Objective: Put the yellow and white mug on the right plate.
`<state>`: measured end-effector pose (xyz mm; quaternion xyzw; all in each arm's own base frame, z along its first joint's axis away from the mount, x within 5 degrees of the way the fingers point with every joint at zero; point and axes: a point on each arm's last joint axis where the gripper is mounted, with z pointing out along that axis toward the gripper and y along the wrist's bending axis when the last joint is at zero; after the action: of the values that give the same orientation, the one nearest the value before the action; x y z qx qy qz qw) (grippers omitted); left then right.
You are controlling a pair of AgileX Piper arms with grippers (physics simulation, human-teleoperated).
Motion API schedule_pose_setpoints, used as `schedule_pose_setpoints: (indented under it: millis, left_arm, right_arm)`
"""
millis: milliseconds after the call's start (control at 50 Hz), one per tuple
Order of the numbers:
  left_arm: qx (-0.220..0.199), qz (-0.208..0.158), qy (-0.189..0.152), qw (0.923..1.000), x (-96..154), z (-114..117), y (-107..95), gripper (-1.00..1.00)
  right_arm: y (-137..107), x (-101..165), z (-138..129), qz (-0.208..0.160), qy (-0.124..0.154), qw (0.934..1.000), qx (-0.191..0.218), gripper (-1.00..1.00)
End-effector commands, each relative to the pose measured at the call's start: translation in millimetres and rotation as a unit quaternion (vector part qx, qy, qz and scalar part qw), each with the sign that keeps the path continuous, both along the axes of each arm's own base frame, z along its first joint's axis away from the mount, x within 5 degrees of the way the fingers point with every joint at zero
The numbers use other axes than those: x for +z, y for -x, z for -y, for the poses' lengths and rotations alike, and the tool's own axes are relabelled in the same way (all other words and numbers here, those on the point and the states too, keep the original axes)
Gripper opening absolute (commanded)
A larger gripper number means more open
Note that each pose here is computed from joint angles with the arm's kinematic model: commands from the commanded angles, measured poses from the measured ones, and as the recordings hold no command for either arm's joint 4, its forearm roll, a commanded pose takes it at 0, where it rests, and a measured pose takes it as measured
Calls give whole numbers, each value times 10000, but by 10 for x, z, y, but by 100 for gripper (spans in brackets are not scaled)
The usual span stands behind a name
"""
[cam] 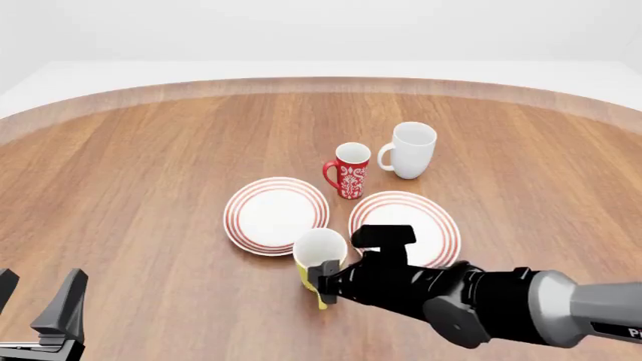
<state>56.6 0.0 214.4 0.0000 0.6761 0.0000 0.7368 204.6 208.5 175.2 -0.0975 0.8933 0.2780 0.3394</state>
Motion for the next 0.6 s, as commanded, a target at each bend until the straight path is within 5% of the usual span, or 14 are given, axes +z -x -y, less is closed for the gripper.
schedule_pose_setpoints:
  millis: [20,600]
  left_arm:
    - [0,0,0,10000,0,0,0,100]
    - [0,0,0,10000,0,0,0,100]
  right_arm:
    - [11,-121,-40,-64,-59,10000,-6,100]
    - [19,-250,-90,-124,-125,9998,-8,100]
